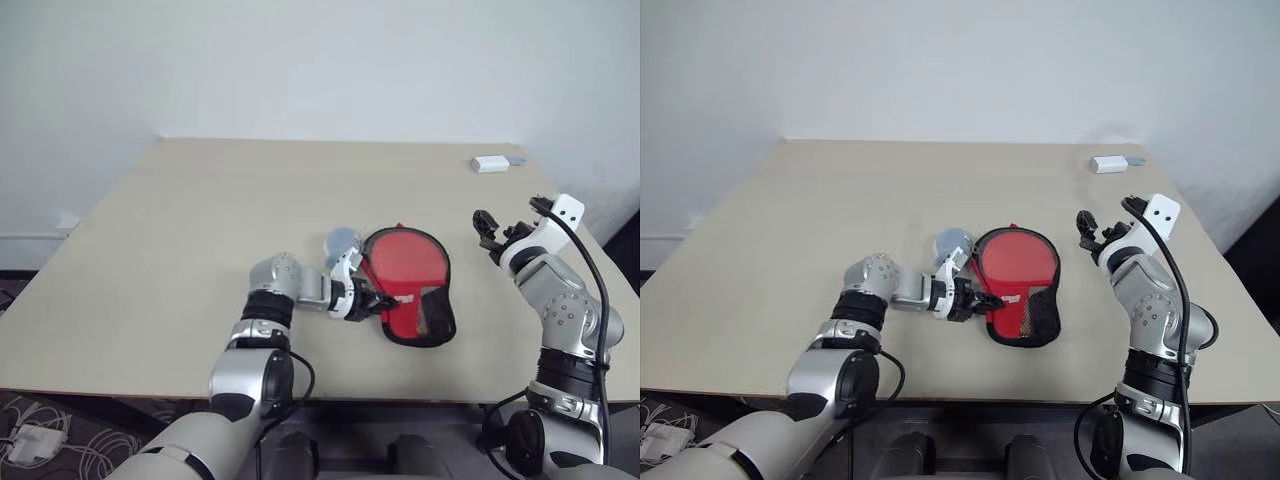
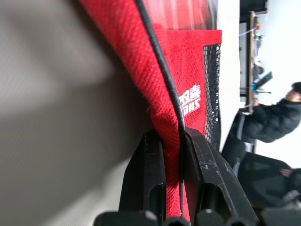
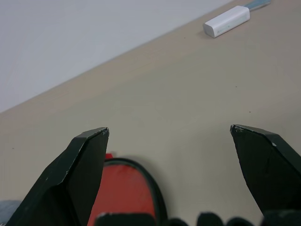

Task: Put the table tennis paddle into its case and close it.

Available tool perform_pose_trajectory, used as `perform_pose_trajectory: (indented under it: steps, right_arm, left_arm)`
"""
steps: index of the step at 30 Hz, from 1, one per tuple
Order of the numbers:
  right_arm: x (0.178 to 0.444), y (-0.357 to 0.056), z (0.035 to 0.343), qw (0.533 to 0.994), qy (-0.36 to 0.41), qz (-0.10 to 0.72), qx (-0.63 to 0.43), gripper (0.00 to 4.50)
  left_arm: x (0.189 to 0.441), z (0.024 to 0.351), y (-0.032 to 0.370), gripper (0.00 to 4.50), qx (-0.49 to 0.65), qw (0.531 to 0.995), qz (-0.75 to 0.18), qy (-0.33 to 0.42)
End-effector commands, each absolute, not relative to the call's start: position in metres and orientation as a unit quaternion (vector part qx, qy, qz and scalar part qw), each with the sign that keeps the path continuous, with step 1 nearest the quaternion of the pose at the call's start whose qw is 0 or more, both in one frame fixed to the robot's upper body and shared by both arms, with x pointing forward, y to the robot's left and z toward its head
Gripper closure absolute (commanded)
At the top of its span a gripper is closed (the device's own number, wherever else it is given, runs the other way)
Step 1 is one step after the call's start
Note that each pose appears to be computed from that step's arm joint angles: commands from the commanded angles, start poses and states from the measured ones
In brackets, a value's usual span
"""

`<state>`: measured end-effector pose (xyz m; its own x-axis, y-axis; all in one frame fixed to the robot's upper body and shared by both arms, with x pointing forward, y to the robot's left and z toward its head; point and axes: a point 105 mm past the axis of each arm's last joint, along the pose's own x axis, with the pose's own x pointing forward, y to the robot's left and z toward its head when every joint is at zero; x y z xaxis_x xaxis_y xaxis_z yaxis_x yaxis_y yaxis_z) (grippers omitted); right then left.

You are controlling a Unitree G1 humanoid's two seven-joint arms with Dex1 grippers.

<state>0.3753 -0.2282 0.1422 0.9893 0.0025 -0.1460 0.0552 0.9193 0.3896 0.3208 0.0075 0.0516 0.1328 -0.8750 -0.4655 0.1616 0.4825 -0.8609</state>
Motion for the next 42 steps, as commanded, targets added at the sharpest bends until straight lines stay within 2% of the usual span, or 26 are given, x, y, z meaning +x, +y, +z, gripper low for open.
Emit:
perform_pose_trajectory:
  steps: [1,9,16,18,21,31,34,38,42]
  right_arm:
    - [0.375,-0.231,0.16,0.98,0.037,-0.013,0.193,0.0]
    - [0.375,-0.229,0.158,0.981,0.041,-0.008,0.187,0.0]
    - [0.379,-0.221,0.158,0.983,0.05,0.007,0.176,0.0]
    - [0.38,-0.22,0.157,0.984,0.053,0.011,0.169,0.0]
    - [0.379,-0.218,0.156,0.985,0.058,0.014,0.163,0.0]
    - [0.378,-0.215,0.149,0.986,0.072,0.023,0.151,0.0]
    - [0.378,-0.212,0.149,0.986,0.074,0.028,0.148,0.0]
    - [0.38,-0.21,0.15,0.986,0.073,0.033,0.144,0.0]
    - [0.381,-0.206,0.151,0.986,0.075,0.046,0.141,0.0]
  left_arm:
    - [0.309,0.066,0.013,4.03,-0.333,0.655,-0.418,0.534]
    - [0.279,0.079,0.028,4.03,-0.317,0.623,-0.492,0.519]
    - [0.258,0.068,0.021,4.03,-0.311,0.59,-0.495,0.557]
    - [0.254,0.067,0.019,4.03,-0.302,0.588,-0.497,0.563]
    - [0.249,0.066,0.019,4.48,-0.294,0.588,-0.498,0.565]
    - [0.243,0.069,0.025,4.48,-0.284,0.593,-0.495,0.568]
    - [0.244,0.07,0.026,3.81,-0.284,0.595,-0.493,0.568]
    - [0.249,0.077,0.03,2.48,-0.268,0.617,-0.498,0.547]
    - [0.255,0.085,0.042,2.48,-0.262,0.634,-0.497,0.53]
